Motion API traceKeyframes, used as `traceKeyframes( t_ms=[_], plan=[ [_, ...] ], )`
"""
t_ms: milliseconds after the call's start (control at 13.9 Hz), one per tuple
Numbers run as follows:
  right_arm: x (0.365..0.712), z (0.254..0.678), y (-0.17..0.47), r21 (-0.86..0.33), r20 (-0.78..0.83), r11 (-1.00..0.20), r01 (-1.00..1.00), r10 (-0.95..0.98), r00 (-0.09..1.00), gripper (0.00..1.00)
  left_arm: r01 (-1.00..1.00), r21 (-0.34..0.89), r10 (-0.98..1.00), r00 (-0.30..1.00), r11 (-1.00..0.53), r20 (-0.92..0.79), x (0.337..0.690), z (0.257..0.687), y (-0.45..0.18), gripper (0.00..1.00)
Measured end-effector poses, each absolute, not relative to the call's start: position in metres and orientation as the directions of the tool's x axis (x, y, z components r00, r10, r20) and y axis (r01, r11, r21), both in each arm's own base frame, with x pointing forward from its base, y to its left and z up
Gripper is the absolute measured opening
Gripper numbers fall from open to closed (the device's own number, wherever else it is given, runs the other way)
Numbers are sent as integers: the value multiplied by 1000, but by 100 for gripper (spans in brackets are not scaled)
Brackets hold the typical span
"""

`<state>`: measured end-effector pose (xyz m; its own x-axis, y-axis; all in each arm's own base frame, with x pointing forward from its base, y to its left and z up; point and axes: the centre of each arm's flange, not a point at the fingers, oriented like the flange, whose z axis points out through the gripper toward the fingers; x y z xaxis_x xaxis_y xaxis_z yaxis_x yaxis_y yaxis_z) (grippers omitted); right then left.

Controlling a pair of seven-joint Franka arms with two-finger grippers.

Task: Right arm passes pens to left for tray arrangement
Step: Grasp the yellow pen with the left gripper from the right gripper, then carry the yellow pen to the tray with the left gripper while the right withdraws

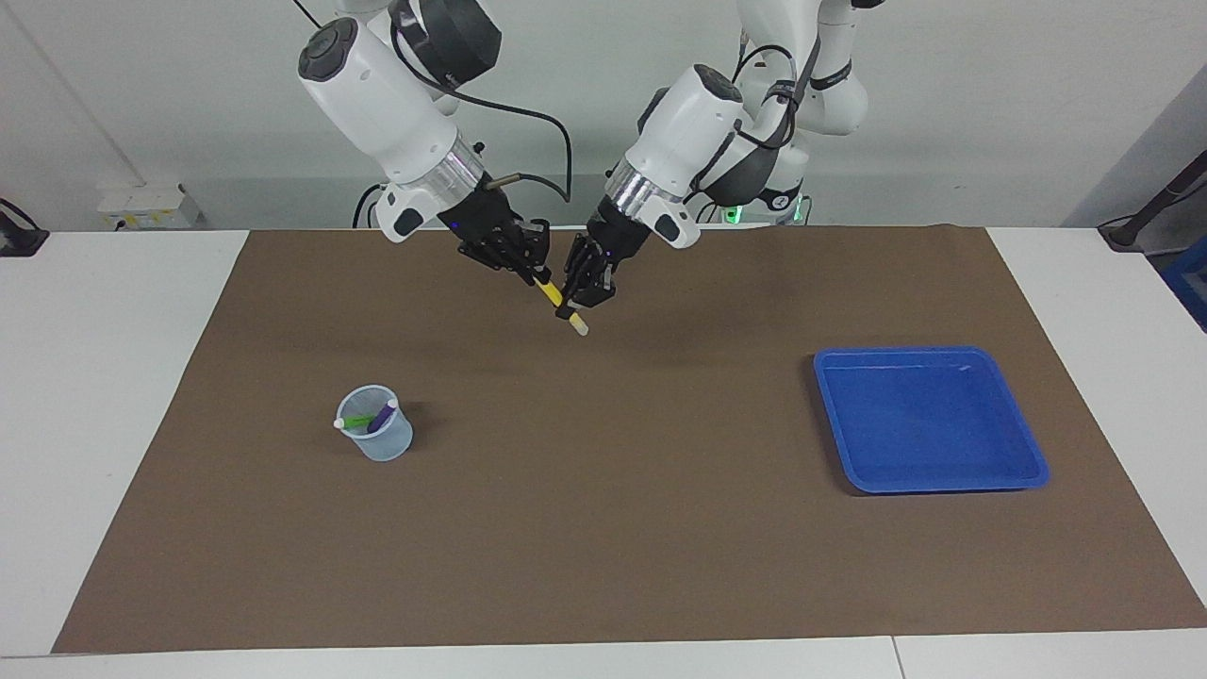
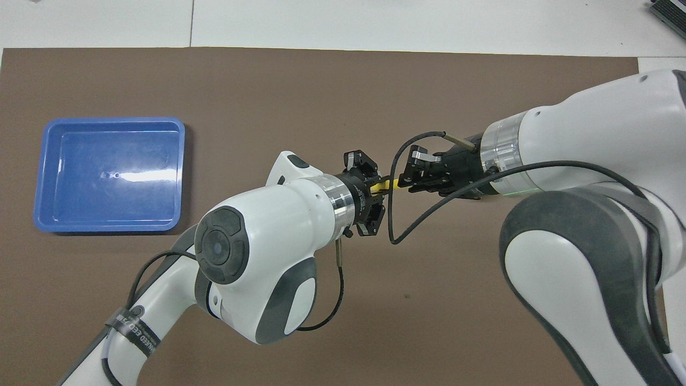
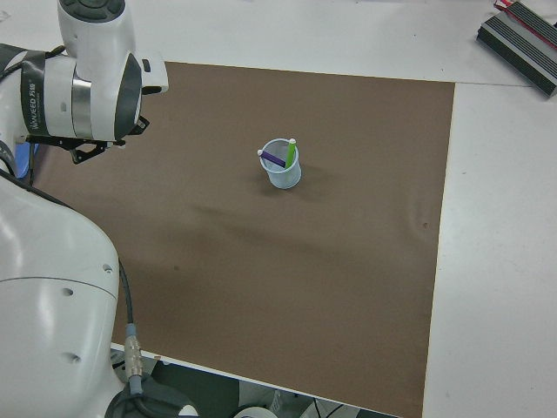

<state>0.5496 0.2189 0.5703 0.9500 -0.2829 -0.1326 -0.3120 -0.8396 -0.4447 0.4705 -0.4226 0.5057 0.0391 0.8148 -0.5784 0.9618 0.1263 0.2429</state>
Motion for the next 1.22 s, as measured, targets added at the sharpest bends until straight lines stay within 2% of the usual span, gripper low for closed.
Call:
traceKeyframes(
  t_ms=[215,287,359,431,503,574,718,790,1005,1221],
  plan=[
    [550,570,219,-445,-133,-840,-312,-283,950,18,962,243,815,39,126,-578,470,506,-423,18],
    [550,570,218,-446,-130,-839,-313,-285,950,25,963,243,816,44,120,-576,470,505,-424,18],
    [551,570,217,-446,-130,-838,-315,-287,949,25,963,245,817,49,114,-575,469,505,-424,18],
    [551,570,215,-446,-128,-838,-315,-288,949,30,963,248,819,60,102,-571,468,505,-425,18],
    [552,570,213,-447,-123,-840,-308,-283,951,39,964,251,821,71,89,-567,467,504,-426,18],
    [554,570,208,-449,-111,-845,-290,-269,957,55,965,254,825,87,71,-559,467,503,-425,18],
    [559,567,188,-436,-82,-868,-238,-225,971,77,964,264,839,147,-4,-525,469,499,-420,18],
    [563,565,173,-414,-58,-888,-198,-191,980,83,962,269,845,186,-53,-501,474,496,-412,18],
    [569,557,137,-282,35,-959,-16,-27,999,83,941,276,849,305,-198,-431,497,495,-374,18],
    [573,537,118,-147,63,-976,160,152,986,83,898,281,823,428,-340,-374,515,498,-332,18]
  ],
)
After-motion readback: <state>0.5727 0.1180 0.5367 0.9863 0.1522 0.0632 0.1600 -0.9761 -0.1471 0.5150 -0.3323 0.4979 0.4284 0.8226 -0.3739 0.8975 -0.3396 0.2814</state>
